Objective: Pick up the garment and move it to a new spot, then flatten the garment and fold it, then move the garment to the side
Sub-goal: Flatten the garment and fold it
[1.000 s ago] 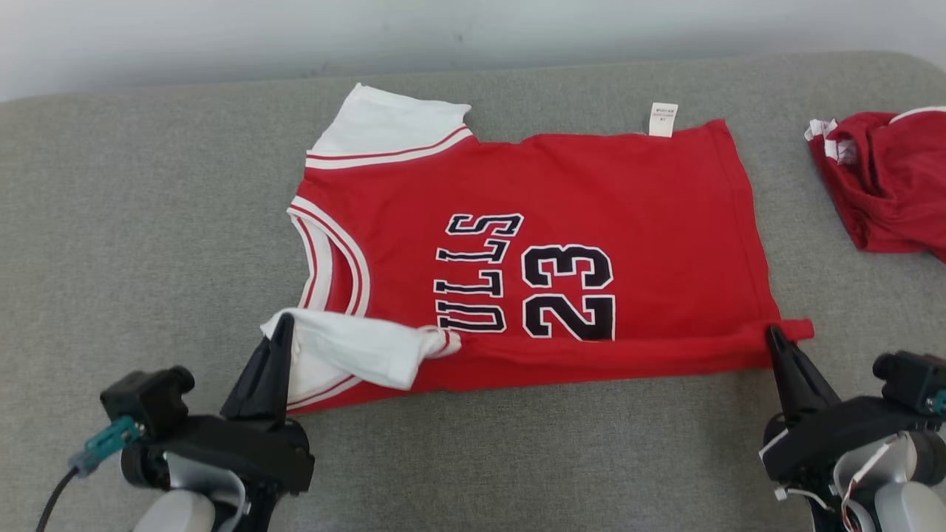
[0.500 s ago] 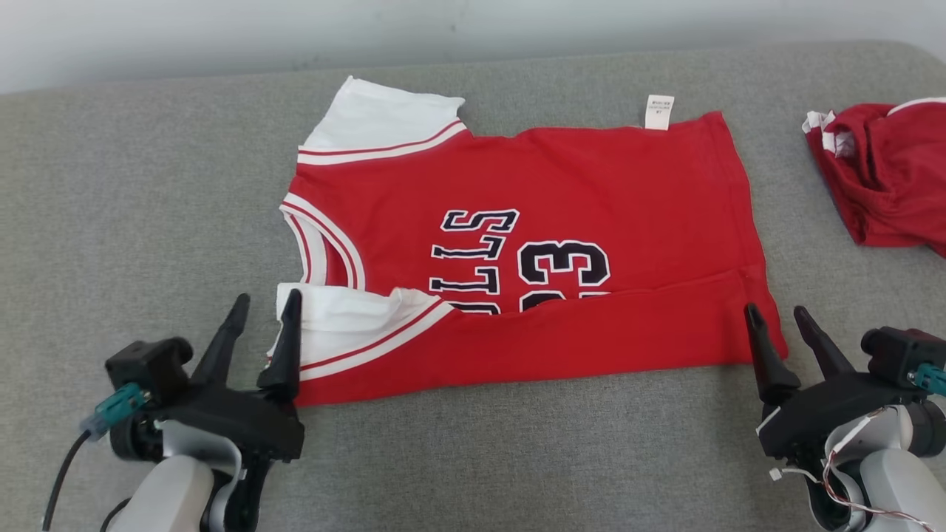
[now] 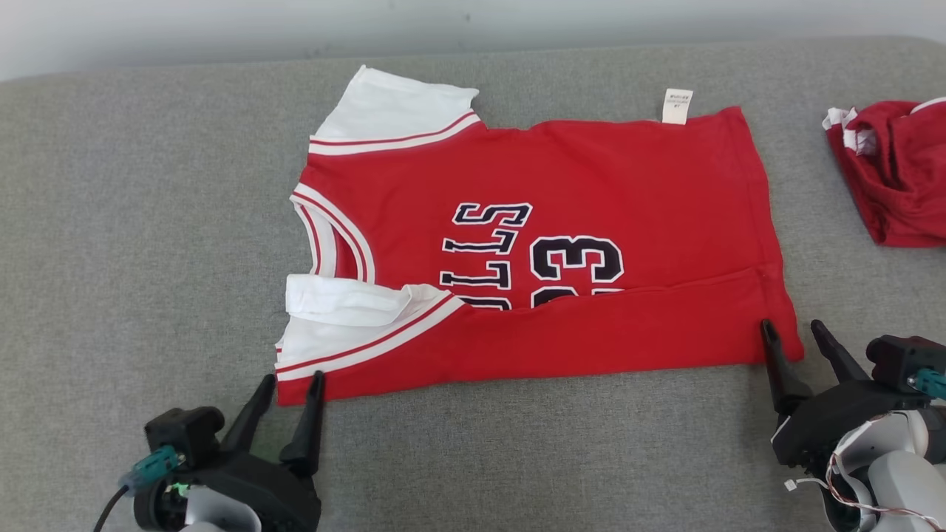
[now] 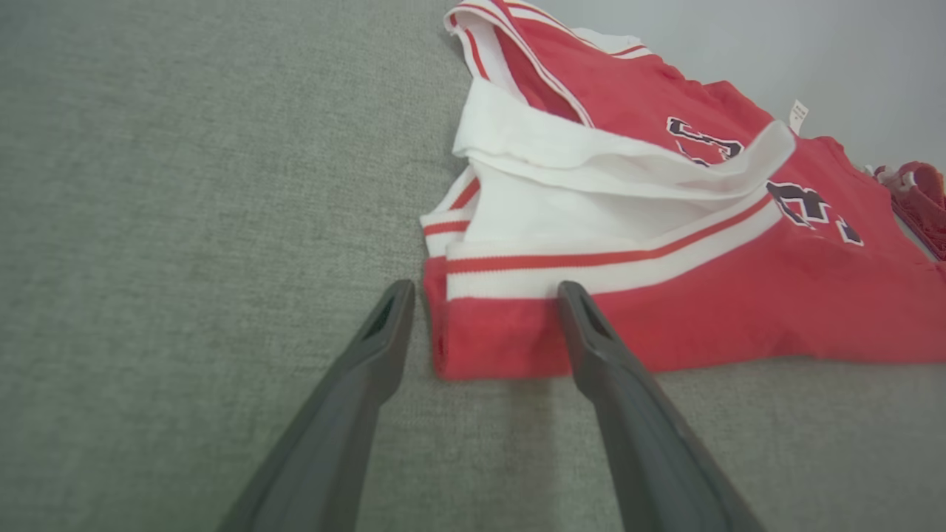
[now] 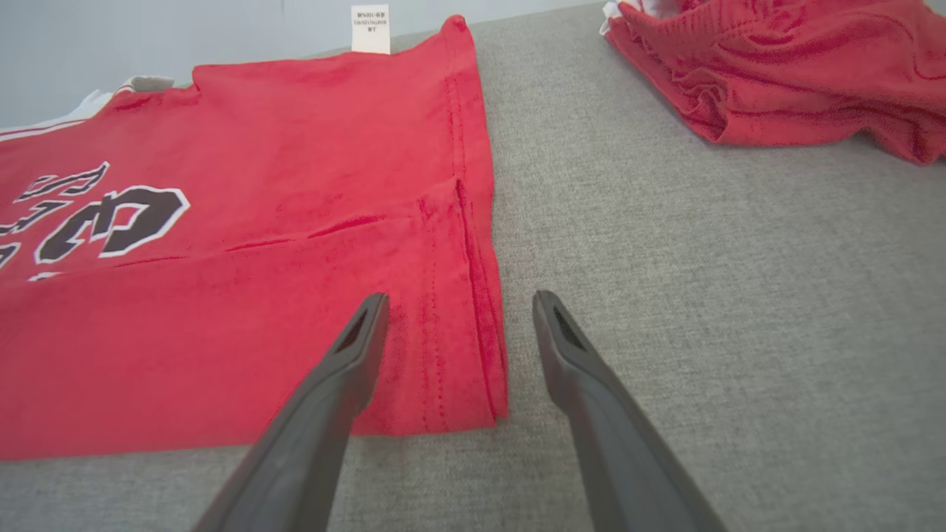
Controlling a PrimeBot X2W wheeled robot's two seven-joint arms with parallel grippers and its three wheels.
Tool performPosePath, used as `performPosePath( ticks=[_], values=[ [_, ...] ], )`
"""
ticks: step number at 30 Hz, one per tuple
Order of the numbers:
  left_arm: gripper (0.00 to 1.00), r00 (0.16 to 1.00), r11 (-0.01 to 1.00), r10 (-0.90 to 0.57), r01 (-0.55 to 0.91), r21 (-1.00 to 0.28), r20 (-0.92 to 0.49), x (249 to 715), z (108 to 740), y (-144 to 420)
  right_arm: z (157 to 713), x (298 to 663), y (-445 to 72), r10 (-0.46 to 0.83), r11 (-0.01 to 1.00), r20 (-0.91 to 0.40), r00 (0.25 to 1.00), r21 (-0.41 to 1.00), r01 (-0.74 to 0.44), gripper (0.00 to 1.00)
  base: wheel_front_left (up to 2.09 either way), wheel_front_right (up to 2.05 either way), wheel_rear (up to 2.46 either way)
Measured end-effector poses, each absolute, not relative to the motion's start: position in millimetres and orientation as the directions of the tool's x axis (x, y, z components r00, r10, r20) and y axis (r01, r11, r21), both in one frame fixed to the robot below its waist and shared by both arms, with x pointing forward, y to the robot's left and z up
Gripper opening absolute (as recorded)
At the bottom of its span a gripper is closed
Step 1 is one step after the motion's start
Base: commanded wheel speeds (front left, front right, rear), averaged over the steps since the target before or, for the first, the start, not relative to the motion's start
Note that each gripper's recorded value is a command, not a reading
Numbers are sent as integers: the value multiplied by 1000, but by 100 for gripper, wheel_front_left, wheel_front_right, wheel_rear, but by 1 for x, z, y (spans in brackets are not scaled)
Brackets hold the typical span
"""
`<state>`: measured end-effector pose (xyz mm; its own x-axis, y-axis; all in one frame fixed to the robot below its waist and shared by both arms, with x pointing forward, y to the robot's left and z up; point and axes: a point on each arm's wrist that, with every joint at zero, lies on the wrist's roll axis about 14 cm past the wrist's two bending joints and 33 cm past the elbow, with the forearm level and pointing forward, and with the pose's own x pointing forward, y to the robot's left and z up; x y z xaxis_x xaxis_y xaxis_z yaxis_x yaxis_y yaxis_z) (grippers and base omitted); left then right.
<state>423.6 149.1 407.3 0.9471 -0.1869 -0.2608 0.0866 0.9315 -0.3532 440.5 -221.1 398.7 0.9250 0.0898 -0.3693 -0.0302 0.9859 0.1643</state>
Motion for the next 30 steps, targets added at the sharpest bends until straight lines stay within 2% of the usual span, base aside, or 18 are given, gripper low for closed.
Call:
performPosePath(
  ticks=[4,5,6,7,8,17,21,30],
  values=[
    [100,941,928,-201,93,-361,-273,427,403,144,383,441,-218,94,988,-418,903,154,-31,100,0,0,0],
    [100,938,925,-206,95,-367,-278,428,401,143,380,442,-217,96,987,-427,899,155,-32,93,0,0,0],
    [66,938,922,-207,92,-376,-277,429,401,142,378,443,-215,98,987,-430,897,157,-33,46,0,0,0],
    [26,938,921,-203,86,-381,-280,430,400,142,378,444,-214,101,987,-429,897,157,-36,0,0,0,0],
    [0,938,920,-202,83,-383,-282,430,400,143,378,446,-212,103,986,-427,898,161,-37,0,0,0,0],
    [0,957,919,-156,50,-390,-245,431,411,157,386,448,-194,141,978,-389,910,196,-67,0,0,0,0],
    [0,959,924,-134,30,-381,-250,414,413,167,396,442,-184,164,973,-364,917,214,-89,0,0,0,0],
    [0,964,914,-88,-21,-405,-250,364,415,172,401,399,-181,174,962,-345,922,261,-84,0,0,0,0]
  ],
)
